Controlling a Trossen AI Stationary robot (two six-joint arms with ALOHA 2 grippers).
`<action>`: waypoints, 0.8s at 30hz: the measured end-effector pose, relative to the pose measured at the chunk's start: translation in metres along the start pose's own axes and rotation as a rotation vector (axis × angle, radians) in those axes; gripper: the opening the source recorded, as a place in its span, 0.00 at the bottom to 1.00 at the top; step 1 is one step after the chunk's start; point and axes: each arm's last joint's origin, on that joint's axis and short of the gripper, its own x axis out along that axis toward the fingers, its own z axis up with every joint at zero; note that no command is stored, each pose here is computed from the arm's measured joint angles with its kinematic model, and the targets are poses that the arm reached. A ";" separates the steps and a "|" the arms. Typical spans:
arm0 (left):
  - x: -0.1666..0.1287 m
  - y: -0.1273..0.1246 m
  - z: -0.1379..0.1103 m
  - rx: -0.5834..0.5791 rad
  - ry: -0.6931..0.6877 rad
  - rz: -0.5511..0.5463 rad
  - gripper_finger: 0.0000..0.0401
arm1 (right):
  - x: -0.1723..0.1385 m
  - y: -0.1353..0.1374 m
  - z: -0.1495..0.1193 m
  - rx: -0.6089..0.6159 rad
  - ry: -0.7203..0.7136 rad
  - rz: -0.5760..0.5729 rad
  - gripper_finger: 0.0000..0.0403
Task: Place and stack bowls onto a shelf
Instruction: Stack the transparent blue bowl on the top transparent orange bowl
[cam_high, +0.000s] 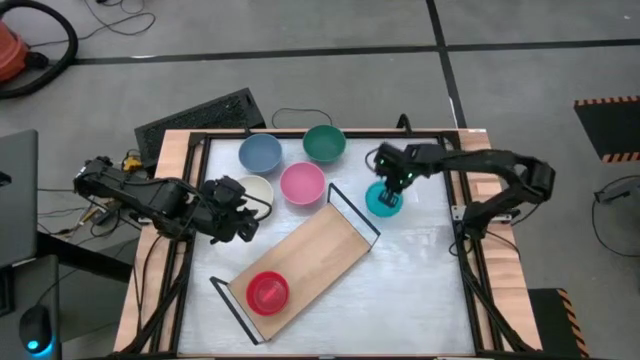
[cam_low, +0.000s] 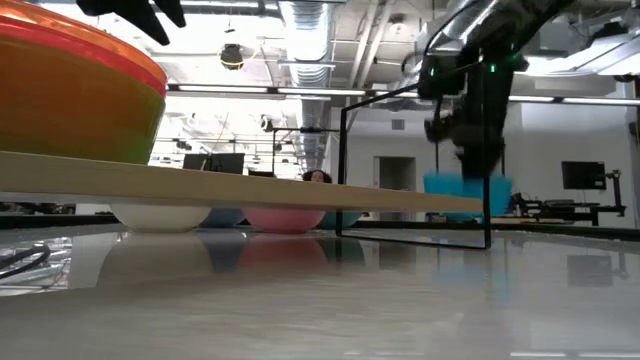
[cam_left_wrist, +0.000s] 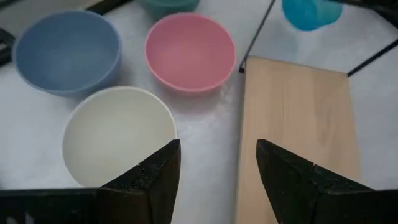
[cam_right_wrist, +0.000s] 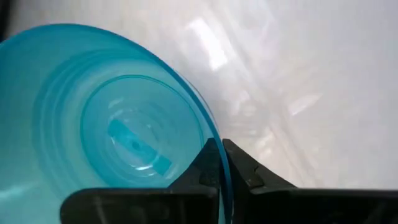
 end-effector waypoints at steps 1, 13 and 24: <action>0.000 0.000 0.001 0.011 -0.013 0.005 0.48 | -0.011 -0.002 0.003 0.010 -0.021 -0.001 0.06; 0.003 -0.023 0.034 0.328 -0.257 -0.178 0.48 | -0.180 -0.005 0.029 0.224 -0.546 0.097 0.06; -0.013 -0.044 0.059 0.550 -0.567 -0.314 0.48 | -0.209 0.069 0.047 0.148 -0.584 0.342 0.06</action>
